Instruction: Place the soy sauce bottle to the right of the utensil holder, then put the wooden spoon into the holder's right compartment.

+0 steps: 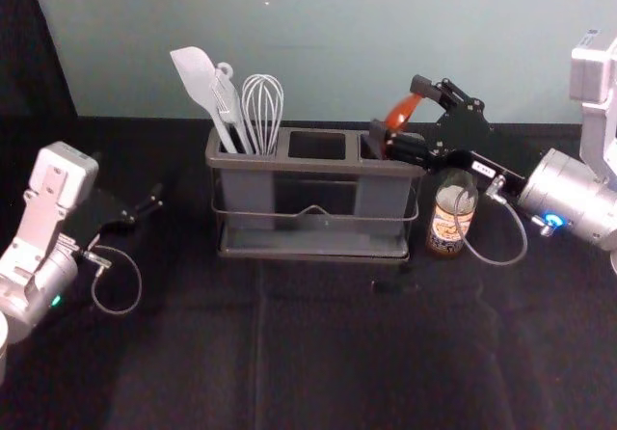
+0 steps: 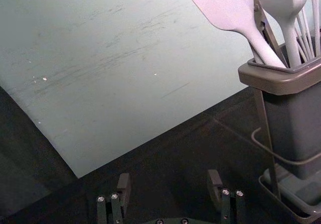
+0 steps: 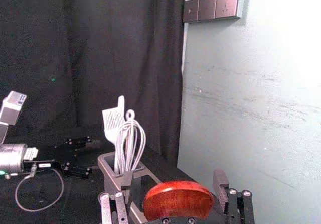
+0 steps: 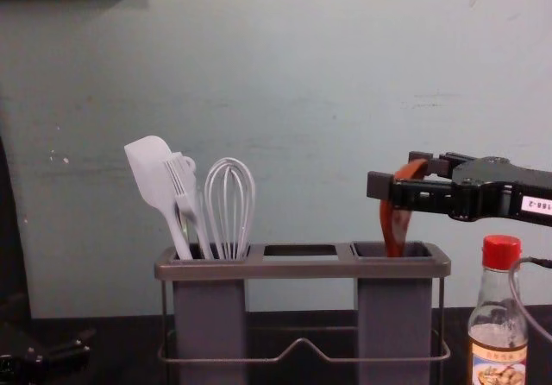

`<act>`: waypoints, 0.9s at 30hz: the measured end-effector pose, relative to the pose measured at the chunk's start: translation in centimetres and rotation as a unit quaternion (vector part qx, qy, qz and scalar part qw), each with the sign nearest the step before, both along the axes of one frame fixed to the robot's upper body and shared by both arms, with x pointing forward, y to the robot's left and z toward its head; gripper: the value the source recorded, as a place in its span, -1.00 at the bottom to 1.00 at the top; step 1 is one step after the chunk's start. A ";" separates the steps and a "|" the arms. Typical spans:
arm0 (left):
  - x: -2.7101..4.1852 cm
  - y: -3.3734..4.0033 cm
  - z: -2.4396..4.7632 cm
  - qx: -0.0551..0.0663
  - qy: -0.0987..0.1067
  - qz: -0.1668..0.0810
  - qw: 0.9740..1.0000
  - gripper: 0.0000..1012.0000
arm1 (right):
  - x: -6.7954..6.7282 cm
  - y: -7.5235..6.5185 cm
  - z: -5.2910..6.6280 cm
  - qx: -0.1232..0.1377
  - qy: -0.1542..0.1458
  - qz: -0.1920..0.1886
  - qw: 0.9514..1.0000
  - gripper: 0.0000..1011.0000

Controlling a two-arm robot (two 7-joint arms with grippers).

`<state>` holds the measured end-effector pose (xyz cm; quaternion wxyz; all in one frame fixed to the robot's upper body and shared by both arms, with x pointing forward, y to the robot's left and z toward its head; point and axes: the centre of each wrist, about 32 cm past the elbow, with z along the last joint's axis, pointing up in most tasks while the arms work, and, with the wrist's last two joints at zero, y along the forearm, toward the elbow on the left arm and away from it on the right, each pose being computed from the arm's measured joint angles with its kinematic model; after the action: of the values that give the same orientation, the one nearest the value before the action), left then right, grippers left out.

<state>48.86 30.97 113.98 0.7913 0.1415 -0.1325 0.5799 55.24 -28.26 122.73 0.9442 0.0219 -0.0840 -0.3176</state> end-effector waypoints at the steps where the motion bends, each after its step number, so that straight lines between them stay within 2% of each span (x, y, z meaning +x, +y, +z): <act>1: 0.00 0.00 0.00 0.000 0.000 0.000 1.000 0.99 | 0.0 0.0 0.0 0.000 0.000 0.000 1.000 0.98; 16: 0.00 0.00 0.00 0.000 0.000 0.000 1.000 0.99 | -0.1 0.0 0.1 -0.001 0.000 -0.001 1.000 0.98; 27: 0.00 0.00 0.00 0.000 0.000 0.000 1.000 0.99 | -1.9 -0.2 1.7 -0.006 -0.024 -0.018 1.000 0.98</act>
<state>48.86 30.97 113.98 0.7913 0.1415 -0.1324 0.5799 53.34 -28.46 124.39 0.9363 0.0223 -0.1088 -0.3331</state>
